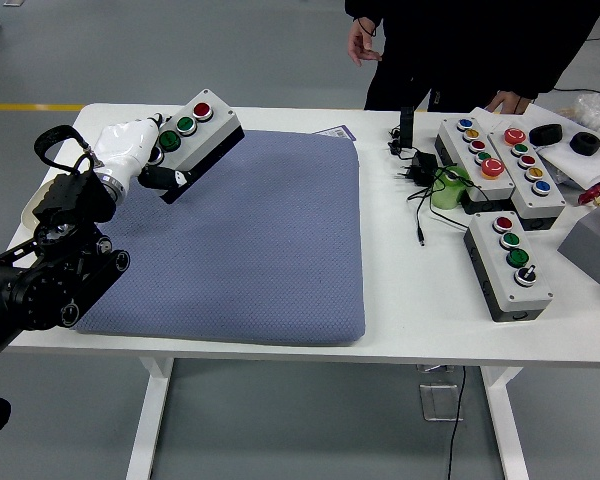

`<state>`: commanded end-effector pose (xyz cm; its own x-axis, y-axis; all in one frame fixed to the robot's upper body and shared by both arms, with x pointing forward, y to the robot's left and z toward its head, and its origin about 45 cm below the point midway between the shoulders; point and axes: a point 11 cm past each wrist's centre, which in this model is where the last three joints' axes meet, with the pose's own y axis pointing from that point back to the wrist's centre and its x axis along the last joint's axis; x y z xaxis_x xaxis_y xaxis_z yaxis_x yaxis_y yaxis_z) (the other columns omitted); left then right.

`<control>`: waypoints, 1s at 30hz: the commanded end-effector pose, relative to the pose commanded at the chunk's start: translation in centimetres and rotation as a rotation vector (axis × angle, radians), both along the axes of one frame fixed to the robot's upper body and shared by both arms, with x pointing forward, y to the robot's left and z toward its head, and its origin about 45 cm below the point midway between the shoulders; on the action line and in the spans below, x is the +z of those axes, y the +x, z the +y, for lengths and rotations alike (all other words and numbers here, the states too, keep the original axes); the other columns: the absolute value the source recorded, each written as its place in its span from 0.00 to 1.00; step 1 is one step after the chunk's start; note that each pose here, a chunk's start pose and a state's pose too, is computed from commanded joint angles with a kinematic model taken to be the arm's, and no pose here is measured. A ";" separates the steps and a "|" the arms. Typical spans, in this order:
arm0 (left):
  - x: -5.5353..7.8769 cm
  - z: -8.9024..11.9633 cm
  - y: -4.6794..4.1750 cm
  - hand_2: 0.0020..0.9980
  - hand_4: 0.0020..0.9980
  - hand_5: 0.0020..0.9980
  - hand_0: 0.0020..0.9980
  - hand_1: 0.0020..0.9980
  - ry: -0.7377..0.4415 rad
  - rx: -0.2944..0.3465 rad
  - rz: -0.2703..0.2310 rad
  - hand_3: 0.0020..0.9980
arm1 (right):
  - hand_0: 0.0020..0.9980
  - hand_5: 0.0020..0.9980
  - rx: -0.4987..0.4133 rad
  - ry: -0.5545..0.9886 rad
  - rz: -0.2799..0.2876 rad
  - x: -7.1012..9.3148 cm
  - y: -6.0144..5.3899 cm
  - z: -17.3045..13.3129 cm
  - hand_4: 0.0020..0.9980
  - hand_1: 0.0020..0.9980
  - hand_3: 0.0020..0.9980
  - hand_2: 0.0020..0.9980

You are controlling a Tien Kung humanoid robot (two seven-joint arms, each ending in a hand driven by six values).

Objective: Pick up the button,place it on the desk,press the button,press the button

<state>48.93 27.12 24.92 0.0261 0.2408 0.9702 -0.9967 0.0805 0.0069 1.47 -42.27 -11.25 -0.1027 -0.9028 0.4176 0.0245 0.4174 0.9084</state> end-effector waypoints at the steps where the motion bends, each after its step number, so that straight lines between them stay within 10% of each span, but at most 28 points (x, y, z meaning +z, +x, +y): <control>1: 0.2 -0.2 0.01 0.30 0.60 0.00 0.31 0.26 0.000 -0.042 -0.003 0.30 | 0.80 0.19 0.000 0.000 0.000 0.0 0.0 0.0 0.24 0.77 0.61 0.76; 11: 0.2 -3.4 -1.15 0.30 0.59 0.00 0.31 0.26 0.165 -0.462 0.063 0.29 | 0.79 0.18 0.001 -0.002 0.004 0.0 -0.1 0.0 0.24 0.77 0.61 0.76; 30: -2.3 -4.5 -3.19 0.30 0.61 0.00 0.32 0.26 0.437 -0.662 0.173 0.30 | 0.80 0.18 0.005 -0.002 0.003 0.0 0.0 -0.1 0.24 0.77 0.61 0.76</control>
<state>45.73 22.65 22.61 0.1884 -0.2768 0.9423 -0.7251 0.6079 0.3235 1.47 -42.33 -11.23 -0.0969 -0.9026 0.4195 0.0246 0.4192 0.9076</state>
